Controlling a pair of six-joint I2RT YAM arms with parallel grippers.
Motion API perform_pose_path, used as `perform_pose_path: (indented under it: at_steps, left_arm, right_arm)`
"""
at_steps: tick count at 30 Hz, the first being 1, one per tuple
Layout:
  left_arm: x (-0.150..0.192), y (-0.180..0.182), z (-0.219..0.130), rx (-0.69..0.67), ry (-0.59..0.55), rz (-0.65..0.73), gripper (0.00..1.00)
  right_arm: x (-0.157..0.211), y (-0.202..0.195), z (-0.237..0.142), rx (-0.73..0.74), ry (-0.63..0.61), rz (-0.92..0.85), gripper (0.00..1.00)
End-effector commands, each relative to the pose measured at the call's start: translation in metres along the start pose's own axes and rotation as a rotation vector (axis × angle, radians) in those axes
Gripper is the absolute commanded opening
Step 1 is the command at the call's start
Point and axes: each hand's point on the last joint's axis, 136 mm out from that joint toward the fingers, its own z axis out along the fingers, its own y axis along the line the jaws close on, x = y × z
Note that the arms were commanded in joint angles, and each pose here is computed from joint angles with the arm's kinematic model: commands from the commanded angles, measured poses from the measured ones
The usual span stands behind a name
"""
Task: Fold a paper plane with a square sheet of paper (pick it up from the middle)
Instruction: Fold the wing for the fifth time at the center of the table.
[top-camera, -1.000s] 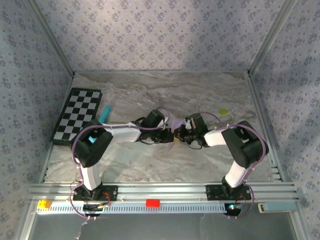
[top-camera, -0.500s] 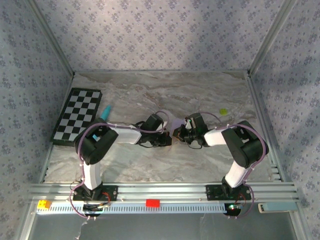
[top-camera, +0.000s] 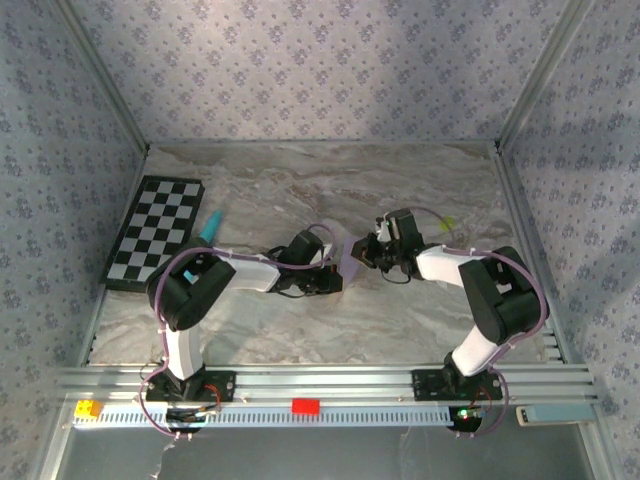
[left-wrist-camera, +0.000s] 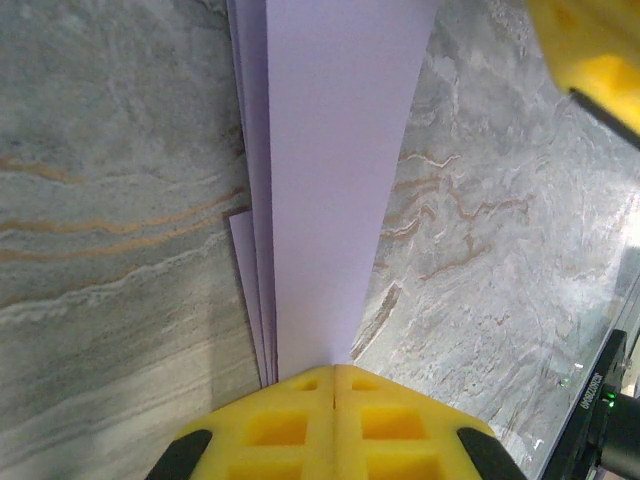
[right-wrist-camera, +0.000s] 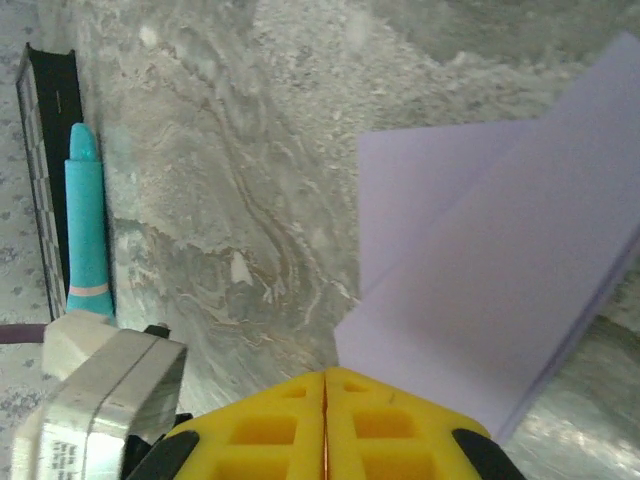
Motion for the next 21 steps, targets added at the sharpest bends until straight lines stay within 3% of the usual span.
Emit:
perform_pose_path:
  at_steps: [1, 8, 21]
  left_arm:
    - [0.032, 0.043, 0.001, -0.149, 0.105, -0.086, 0.0]
    - [0.034, 0.044, 0.001, -0.153, 0.11, -0.088, 0.0]
    - [0.041, 0.048, 0.005, -0.161, 0.13, -0.097, 0.0]
  right_arm:
    - [0.012, -0.003, 0.009, 0.014, 0.059, -0.025, 0.09]
    - [0.005, -0.041, 0.02, 0.101, 0.036, 0.051, 0.09]
    - [-0.075, -0.061, -0.003, 0.077, -0.079, 0.134, 0.1]
